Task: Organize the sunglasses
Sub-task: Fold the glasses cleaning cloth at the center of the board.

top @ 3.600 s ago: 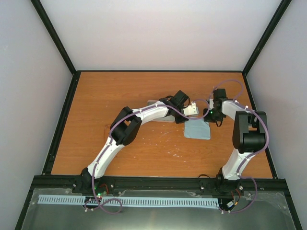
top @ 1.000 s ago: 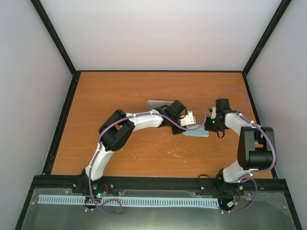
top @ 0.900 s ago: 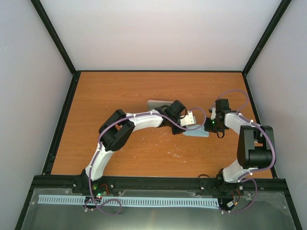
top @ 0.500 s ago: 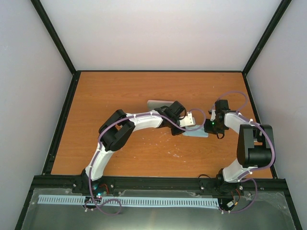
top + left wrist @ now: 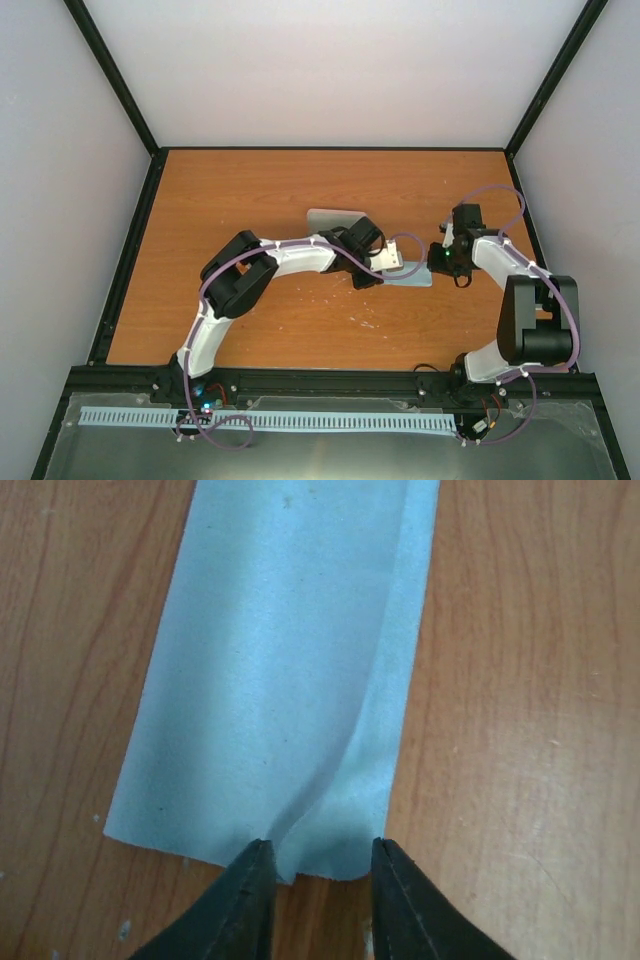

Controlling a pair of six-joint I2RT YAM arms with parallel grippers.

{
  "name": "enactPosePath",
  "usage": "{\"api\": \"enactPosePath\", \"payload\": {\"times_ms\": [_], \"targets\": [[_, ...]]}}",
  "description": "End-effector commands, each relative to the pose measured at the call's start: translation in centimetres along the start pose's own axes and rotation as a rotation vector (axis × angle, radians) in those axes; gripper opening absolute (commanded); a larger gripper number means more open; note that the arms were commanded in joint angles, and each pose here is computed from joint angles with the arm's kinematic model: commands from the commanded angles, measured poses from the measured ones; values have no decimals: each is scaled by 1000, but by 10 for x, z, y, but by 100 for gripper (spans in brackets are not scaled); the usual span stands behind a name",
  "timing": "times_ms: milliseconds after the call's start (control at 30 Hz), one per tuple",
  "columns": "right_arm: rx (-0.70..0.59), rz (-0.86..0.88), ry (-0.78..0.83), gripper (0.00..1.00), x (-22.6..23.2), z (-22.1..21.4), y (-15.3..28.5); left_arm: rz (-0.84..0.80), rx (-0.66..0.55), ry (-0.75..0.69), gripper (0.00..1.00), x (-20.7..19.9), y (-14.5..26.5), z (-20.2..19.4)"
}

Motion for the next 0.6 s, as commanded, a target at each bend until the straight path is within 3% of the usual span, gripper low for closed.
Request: {"api": "enactPosePath", "payload": {"times_ms": [0, 167, 333, 400, 567], "targets": [[-96, -13, -28, 35, 3, 16, 21, 26, -77, -11, 35, -7, 23, 18], [-125, -31, -47, 40, 2, 23, 22, 45, -107, -6, 60, -11, 36, 18], [-74, -37, -42, 41, -1, 31, 5, 52, -180, 27, 68, -10, 61, 25], [-59, -33, -35, 41, -2, 34, -1, 44, -208, 73, 62, 4, 69, 29], [-30, -35, -13, 39, -4, 40, -13, 12, -194, 155, 25, 44, 60, 34]]}}
Point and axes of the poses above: each gripper's point midway between its finger pads, its own y axis back along the fingers, its own x axis along the line the jaws close on, z = x × y, the point moved 10 cm from there along y, back along the fingers, and after that the axes turned 6 degrees about y, right-handed, at the moved point
